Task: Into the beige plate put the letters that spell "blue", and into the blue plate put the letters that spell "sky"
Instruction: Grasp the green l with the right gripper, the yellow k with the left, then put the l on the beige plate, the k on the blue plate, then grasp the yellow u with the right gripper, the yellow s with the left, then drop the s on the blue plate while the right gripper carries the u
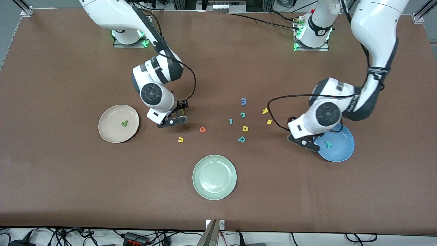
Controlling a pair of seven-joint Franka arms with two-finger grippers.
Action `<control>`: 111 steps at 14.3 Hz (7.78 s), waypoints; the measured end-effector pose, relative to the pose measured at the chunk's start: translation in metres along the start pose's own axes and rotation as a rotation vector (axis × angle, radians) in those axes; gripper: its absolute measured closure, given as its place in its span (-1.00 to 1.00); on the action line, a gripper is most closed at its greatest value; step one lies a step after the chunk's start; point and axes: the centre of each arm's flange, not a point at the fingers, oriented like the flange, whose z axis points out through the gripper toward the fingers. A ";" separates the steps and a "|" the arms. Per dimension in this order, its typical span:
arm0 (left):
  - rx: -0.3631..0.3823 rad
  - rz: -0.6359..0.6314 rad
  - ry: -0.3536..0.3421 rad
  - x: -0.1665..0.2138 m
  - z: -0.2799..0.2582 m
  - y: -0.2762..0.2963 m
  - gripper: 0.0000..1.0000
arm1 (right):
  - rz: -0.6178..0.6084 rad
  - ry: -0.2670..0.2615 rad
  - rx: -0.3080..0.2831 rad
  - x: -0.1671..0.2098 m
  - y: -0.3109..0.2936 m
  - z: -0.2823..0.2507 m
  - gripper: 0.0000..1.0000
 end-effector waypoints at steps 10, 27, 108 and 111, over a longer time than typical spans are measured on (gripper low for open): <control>-0.066 0.260 0.038 -0.031 0.046 0.109 -1.00 | -0.007 0.002 -0.004 0.003 -0.007 0.033 0.04; 0.006 0.717 0.058 -0.057 0.099 0.168 -0.19 | -0.006 -0.004 -0.006 0.003 -0.007 0.040 0.72; -0.044 0.074 -0.046 0.004 0.021 -0.025 0.54 | -1.006 0.174 -0.220 0.109 0.007 0.010 0.18; -0.065 0.115 -0.024 -0.003 0.018 -0.092 0.54 | -1.007 0.175 -0.220 0.109 0.006 0.009 0.37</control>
